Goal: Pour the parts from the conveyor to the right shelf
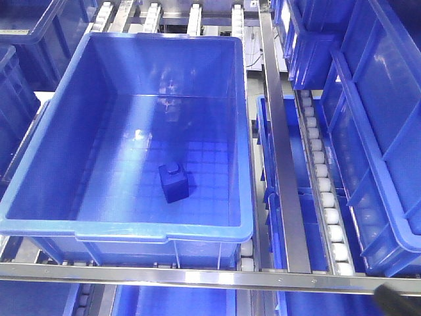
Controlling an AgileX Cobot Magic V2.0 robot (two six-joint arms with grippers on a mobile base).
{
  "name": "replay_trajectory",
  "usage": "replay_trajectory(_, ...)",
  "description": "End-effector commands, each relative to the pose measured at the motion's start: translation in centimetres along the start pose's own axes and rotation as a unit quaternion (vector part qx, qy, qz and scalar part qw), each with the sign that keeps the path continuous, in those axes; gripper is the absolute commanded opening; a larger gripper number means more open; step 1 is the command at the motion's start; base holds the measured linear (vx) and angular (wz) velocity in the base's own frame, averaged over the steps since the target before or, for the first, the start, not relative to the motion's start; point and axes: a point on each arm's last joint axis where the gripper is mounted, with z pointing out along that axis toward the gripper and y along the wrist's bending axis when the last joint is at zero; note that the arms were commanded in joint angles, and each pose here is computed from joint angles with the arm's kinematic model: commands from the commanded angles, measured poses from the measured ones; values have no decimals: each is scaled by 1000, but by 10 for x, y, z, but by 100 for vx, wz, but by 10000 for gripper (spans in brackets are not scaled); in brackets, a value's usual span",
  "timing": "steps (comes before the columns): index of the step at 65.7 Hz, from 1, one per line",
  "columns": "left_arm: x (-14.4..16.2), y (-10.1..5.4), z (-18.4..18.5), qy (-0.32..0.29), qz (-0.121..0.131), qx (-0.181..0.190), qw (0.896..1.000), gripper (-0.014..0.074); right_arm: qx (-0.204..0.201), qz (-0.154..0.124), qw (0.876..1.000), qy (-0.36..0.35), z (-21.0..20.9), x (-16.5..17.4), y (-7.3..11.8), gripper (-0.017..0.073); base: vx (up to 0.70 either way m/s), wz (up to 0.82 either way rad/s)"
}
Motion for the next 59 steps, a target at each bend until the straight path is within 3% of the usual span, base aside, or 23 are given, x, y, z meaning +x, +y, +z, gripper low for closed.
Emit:
replay_trajectory(1,-14,-1,-3,-54,-8,5,998,-6,49,1,998,-39,-1,-4,-6,-5,0,0)
replay_trajectory(14,-14,-1,-3,-54,-8,5,998,-6,158,15,985,-62,-3,-7,-18,-5,0,0)
replay_trajectory(28,-14,-1,-3,-54,-8,5,998,-6,233,8,966,-114,-8,-17,-25,-5,0,0)
replay_trajectory(43,-14,-1,-3,-54,-8,5,998,-6,238,-2,962,-135,-9,-21,-25,-5,0,0)
replay_trajectory(48,-14,-1,-3,-54,-8,5,998,-6,241,-24,962,-126,-9,-20,-26,-5,0,0)
replay_trajectory(59,-14,-1,-3,-54,-8,5,998,-6,241,-26,962,-124,-9,-20,-26,-5,0,0)
